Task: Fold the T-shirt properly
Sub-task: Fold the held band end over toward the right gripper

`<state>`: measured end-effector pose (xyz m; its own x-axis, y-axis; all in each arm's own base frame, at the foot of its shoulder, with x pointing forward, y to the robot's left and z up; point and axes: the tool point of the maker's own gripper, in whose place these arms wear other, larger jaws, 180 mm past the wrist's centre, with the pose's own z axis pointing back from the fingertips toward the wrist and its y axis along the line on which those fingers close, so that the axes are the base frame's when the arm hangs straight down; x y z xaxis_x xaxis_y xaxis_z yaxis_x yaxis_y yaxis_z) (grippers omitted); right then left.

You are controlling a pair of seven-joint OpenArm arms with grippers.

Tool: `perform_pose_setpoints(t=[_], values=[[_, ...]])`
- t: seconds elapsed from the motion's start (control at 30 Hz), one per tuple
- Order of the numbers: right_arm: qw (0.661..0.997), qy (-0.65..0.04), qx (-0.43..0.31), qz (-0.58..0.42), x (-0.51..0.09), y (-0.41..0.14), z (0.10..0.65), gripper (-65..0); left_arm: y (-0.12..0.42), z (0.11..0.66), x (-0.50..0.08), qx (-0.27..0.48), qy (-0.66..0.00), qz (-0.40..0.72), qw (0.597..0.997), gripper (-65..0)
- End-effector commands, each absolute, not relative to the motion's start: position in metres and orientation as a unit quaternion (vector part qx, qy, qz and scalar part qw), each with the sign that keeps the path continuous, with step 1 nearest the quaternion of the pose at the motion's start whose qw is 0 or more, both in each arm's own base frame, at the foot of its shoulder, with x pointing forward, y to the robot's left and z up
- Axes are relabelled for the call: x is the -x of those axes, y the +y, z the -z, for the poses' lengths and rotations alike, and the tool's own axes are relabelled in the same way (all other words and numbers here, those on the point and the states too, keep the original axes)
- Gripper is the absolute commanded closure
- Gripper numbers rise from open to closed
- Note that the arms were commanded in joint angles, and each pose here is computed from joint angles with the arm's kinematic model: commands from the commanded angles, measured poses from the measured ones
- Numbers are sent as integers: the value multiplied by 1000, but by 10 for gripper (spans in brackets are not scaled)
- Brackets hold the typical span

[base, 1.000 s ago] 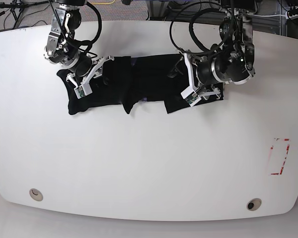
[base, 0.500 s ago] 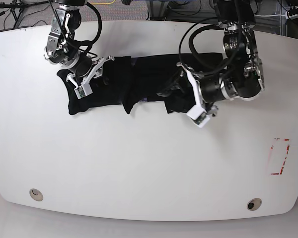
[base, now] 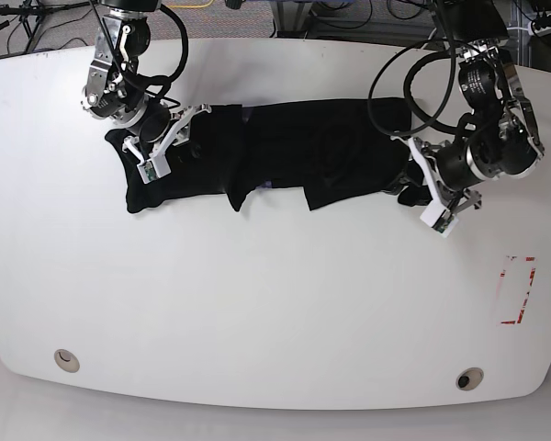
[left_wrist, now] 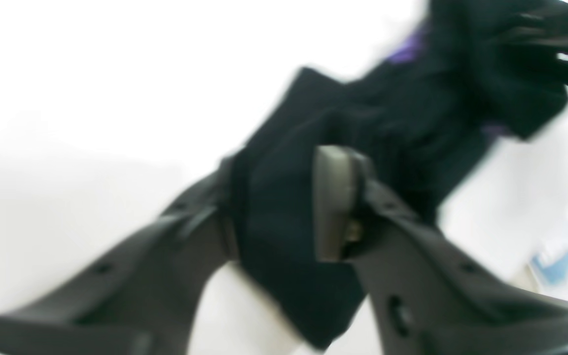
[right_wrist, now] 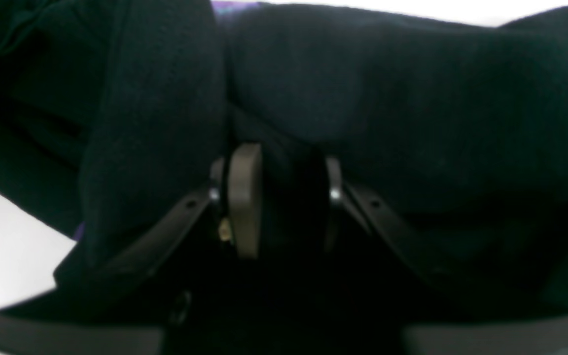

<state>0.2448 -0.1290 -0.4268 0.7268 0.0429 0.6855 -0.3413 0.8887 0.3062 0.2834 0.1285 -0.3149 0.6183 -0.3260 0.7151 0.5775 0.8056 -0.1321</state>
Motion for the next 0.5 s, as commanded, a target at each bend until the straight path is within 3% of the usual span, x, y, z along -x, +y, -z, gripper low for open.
perform_pose_setpoints(t=[0.0,0.2,0.47], values=[[927,-302,-186,-120,-228,-135,445,-165,128,314,-283,170,-355,260,882,-132],[927,-303,-187,-119,-228,-134,445,-165,118,328,-276,159,-332,270,890,-132],[927,-303,-186,-120,-228,-134,445,-165,64,351,-266,187,-289,316,884,-132]])
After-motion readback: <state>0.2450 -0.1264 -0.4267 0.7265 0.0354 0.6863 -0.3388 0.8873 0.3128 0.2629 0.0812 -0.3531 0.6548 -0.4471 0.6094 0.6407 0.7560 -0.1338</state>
